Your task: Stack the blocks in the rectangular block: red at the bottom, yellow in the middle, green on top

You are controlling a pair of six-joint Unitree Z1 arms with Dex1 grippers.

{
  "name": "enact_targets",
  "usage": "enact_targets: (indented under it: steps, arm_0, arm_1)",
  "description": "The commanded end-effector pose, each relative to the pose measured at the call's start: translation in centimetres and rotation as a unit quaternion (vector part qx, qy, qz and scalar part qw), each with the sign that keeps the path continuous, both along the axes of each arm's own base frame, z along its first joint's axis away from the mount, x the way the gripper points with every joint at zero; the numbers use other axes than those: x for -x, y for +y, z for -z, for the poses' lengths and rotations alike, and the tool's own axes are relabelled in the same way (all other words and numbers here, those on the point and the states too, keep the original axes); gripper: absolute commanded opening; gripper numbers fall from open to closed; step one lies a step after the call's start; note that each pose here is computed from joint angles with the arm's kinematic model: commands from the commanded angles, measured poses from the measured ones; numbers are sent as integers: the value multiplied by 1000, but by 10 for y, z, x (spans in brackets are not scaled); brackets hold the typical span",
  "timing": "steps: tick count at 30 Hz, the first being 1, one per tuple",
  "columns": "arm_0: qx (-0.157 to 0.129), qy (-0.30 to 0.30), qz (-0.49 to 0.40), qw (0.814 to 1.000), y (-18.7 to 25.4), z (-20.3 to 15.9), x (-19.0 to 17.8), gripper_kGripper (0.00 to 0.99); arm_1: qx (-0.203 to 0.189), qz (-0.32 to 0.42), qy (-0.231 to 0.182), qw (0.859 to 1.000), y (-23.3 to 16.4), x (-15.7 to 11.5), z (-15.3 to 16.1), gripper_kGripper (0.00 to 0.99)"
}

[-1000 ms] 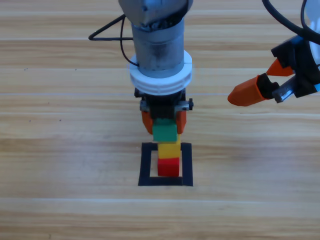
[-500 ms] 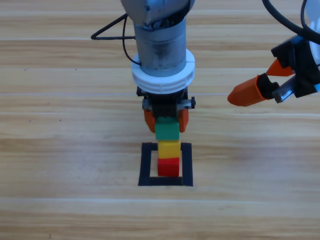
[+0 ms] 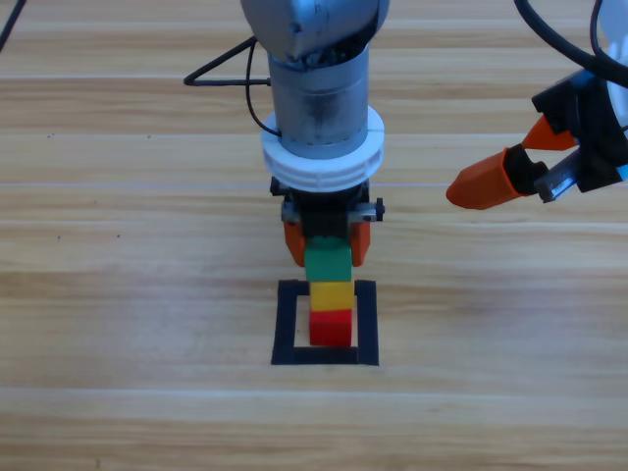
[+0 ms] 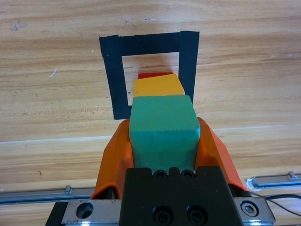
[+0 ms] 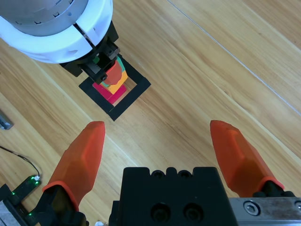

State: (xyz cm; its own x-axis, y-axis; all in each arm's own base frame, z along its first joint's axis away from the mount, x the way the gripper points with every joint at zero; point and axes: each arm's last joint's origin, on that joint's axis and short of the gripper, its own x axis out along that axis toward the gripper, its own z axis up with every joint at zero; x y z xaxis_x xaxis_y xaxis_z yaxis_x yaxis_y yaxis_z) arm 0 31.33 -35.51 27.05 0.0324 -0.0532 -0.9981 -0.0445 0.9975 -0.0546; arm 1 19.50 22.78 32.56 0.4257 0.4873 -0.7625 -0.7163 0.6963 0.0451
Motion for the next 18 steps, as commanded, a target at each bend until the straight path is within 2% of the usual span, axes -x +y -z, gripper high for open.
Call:
enact_targets:
  steps: [1,2,3,4,5,6,16,18]
  arm_0:
    - [-18,20,13,1000,-9,22,1,23]
    - [-18,20,13,1000,-9,22,1,60]
    - [-17,20,13,1000,-10,22,1,146]
    - [-18,20,14,1000,-10,22,2,414]
    - [-19,21,14,999,-9,23,2,772]
    - [-20,22,14,999,-9,23,2,974]
    - [-18,15,14,1000,-6,16,4,990]
    - [-7,5,17,1000,-6,6,5,990]
  arm_1:
    - [12,4,20,1000,-9,-1,8,985]
    - [12,4,20,1000,-9,-1,8,985]
    - [12,4,20,1000,-9,-1,8,985]
    - [12,4,20,1000,-9,-1,8,985]
    - [13,4,21,1000,-9,-1,9,985]
    - [13,4,21,1000,-8,-1,9,985]
    - [14,3,21,1000,-9,-1,9,985]
    - [15,4,22,1000,-8,-1,10,985]
